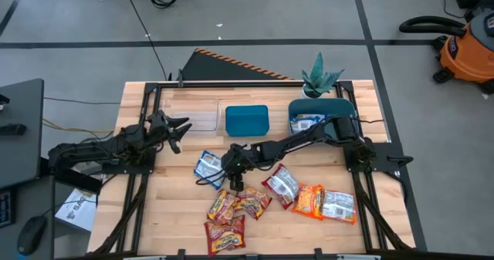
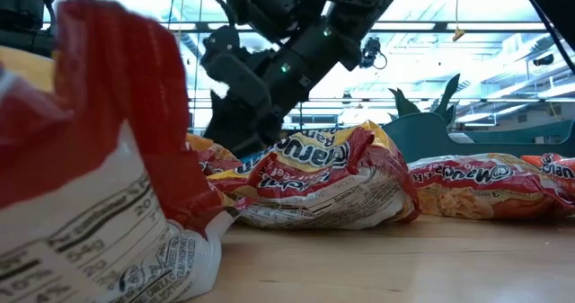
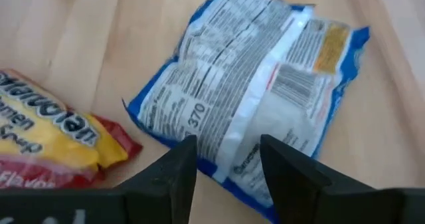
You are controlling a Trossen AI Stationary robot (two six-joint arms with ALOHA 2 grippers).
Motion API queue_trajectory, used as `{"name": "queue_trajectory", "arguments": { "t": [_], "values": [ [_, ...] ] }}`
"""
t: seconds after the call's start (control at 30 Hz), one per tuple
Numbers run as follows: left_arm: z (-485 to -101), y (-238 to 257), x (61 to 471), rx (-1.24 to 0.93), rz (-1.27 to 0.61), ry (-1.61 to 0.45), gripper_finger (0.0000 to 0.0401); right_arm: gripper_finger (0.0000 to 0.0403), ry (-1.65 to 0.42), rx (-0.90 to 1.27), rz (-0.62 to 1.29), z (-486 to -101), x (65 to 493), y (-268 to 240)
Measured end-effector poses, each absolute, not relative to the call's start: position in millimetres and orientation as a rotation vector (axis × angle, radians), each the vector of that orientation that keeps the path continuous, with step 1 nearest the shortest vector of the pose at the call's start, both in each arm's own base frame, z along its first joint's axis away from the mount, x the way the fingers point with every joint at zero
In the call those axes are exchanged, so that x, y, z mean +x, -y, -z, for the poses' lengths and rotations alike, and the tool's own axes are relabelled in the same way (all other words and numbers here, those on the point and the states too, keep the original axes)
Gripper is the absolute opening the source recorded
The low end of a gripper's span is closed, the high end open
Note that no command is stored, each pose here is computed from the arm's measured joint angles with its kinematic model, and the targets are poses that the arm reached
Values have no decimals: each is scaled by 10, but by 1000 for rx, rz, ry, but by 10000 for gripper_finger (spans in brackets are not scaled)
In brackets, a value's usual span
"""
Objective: Sort Maruchan noodles
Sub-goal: Put the blue noodle pack into the green bin
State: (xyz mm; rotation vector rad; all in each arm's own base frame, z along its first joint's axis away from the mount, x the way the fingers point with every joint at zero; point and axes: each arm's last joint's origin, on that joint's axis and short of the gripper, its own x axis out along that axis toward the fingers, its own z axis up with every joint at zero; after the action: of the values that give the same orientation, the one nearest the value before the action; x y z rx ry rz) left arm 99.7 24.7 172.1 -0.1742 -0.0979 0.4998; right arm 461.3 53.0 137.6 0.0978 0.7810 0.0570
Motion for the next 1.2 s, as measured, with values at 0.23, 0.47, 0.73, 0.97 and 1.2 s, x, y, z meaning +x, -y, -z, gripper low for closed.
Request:
{"name": "queue_trajectory", "arguments": {
  "t": [0.23,0.47,0.73,0.97,1.2],
  "values": [
    [-1721,-247,998,-174,-500,98,142,160,-762,28,-58,-1237,4657,-558],
    [-1718,-247,999,-173,-500,95,142,103,-758,-62,-6,-1234,4653,-579],
    [-1715,-248,1002,-172,-500,91,142,9,-758,-64,-7,-1234,4653,-579],
    [-1714,-247,1002,-172,-500,91,142,9,-749,-104,11,-1317,4640,-563],
    [-1716,-247,1002,-170,-500,91,142,8,-706,-187,78,-1762,4540,-525]
  ]
}}
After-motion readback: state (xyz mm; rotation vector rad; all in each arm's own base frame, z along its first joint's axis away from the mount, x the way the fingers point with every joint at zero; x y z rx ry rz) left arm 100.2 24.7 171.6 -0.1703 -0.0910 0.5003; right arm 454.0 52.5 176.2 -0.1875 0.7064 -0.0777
